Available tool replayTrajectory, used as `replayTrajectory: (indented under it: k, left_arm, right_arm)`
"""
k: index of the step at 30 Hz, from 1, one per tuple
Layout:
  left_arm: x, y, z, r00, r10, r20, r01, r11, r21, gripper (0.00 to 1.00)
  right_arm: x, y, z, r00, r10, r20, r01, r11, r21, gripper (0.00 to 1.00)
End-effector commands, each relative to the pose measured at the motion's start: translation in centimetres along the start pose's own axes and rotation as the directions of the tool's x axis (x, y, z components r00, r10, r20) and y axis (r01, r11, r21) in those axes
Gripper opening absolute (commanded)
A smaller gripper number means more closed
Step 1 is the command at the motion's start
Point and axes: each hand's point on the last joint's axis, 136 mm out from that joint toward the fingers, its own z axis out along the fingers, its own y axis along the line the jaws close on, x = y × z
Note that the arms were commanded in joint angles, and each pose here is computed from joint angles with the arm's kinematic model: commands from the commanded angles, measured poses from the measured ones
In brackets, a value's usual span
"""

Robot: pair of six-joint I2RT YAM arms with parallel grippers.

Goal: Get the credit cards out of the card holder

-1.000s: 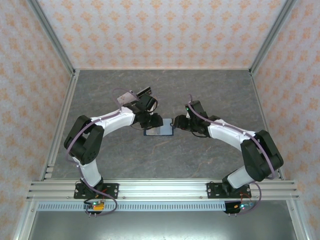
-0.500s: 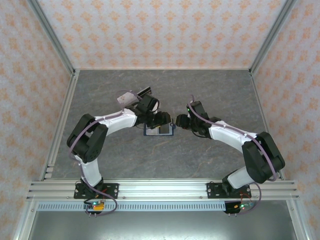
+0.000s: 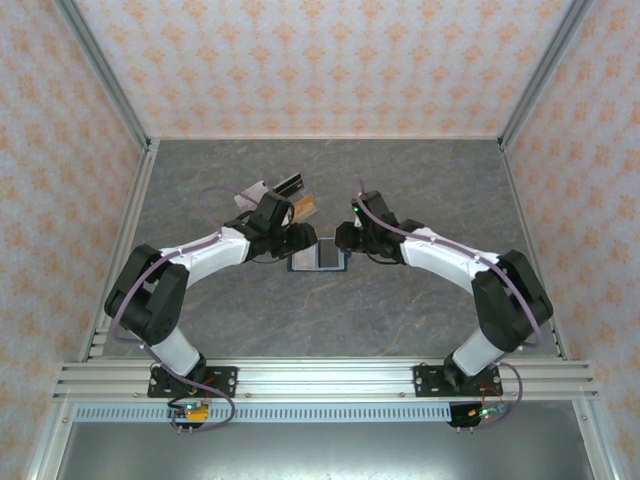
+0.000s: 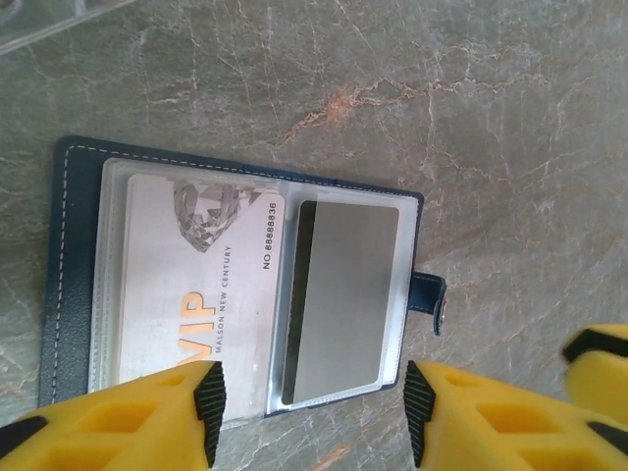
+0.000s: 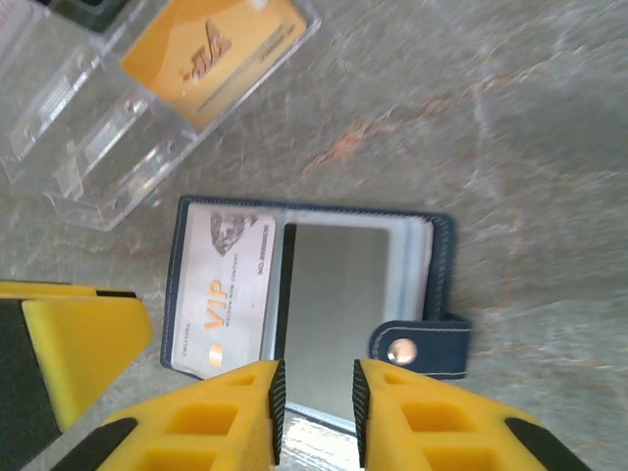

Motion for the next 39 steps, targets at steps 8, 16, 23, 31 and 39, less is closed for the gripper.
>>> replayTrajectory:
  k: [8, 16, 23, 31, 39]
  left_arm:
    - [0.3, -0.2, 2.3, 0.999, -0.029, -0.042, 0.031, 0.999, 0.039, 0.32]
    - [0.7, -0.5, 3.6, 0.996, -0.048, -0.075, 0.053, 0.996, 0.068, 0.27]
    - [1.1, -0.1, 4.3, 0.994, -0.055, -0.097, 0.061, 0.996, 0.058, 0.27]
    - [1.6, -0.3, 4.8, 0.991, -0.043, -0.125, 0.051, 0.997, 0.059, 0.26]
    - [1.7, 0.0, 5.2, 0.991, -0.037, -0.13, 0.043, 0.998, 0.045, 0.25]
  right_arm:
    - [2.7, -1.0, 3.4, 0.991, 0.082, -0.106, -0.072, 0.992, 0.099, 0.21]
    - [3.0, -1.9, 4.5, 0.987, 0.085, -0.137, -0.063, 0.985, 0.16, 0.22]
    - [3.5, -2.5, 4.8, 0.985, 0.073, -0.156, -0.044, 0.982, 0.182, 0.25]
    - [4.4, -3.0, 5.5, 0.979, 0.073, -0.192, -0.036, 0.981, 0.191, 0.24]
    - [5.1, -3.4, 6.1, 0.972, 0.079, -0.221, -0.033, 0.978, 0.205, 0.2]
